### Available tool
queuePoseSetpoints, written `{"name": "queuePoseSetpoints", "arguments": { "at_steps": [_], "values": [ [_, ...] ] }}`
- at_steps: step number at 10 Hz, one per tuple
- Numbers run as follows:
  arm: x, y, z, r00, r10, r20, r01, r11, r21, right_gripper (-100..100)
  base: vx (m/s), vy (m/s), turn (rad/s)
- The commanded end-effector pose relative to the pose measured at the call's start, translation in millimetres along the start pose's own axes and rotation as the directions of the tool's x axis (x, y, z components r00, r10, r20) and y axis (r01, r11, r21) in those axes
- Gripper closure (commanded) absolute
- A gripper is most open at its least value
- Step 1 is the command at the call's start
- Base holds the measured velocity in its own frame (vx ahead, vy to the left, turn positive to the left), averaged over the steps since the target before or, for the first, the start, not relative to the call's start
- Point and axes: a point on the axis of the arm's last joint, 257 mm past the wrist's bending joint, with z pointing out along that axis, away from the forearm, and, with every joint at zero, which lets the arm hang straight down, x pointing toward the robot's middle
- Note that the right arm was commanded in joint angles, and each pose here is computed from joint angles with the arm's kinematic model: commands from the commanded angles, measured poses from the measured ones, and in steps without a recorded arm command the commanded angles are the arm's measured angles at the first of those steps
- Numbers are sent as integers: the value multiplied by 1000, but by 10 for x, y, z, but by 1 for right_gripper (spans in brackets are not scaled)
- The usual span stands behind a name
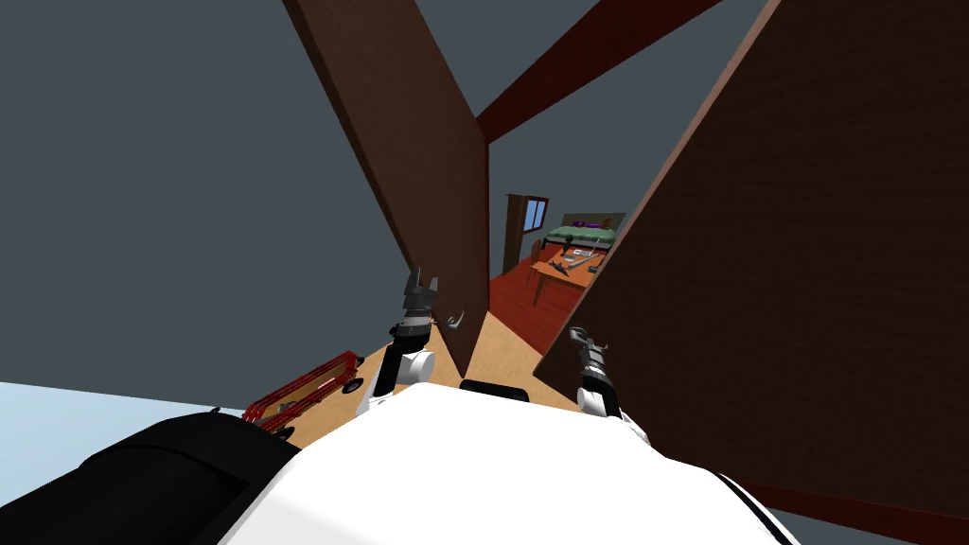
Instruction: Pull the door open
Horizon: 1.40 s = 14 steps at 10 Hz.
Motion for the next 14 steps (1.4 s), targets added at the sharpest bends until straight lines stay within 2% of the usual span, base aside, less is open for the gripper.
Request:
{"name": "queuePoseSetpoints", "arguments": {
  "at_steps": [1, 5, 6, 7, 10, 11, 12, 14],
  "values": [
    [0, 0, 0, 1000, 0, 0, 0, 1000, 0, 100, 33, -3, -16],
    [59, 29, -18, 998, 1, -56, -1, 1000, -8, 100, -195, -8, 104],
    [59, 29, -18, 998, 1, -56, -1, 1000, -8, 100, -179, 4, 26],
    [104, 36, -34, 996, 1, -88, -2, 1000, -9, 100, -209, 3, 126],
    [168, 41, -62, 991, 2, -133, -3, 1000, -9, 100, -209, -30, 116],
    [181, 41, -68, 990, 2, -142, -4, 1000, -9, 100, -223, -29, 87],
    [148, 40, -51, 991, -1, -131, 0, 1000, -8, 100, -101, -7, 20],
    [184, 26, -78, 989, 1, -150, -2, 1000, -6, 100, -190, -20, 120]
  ]
}}
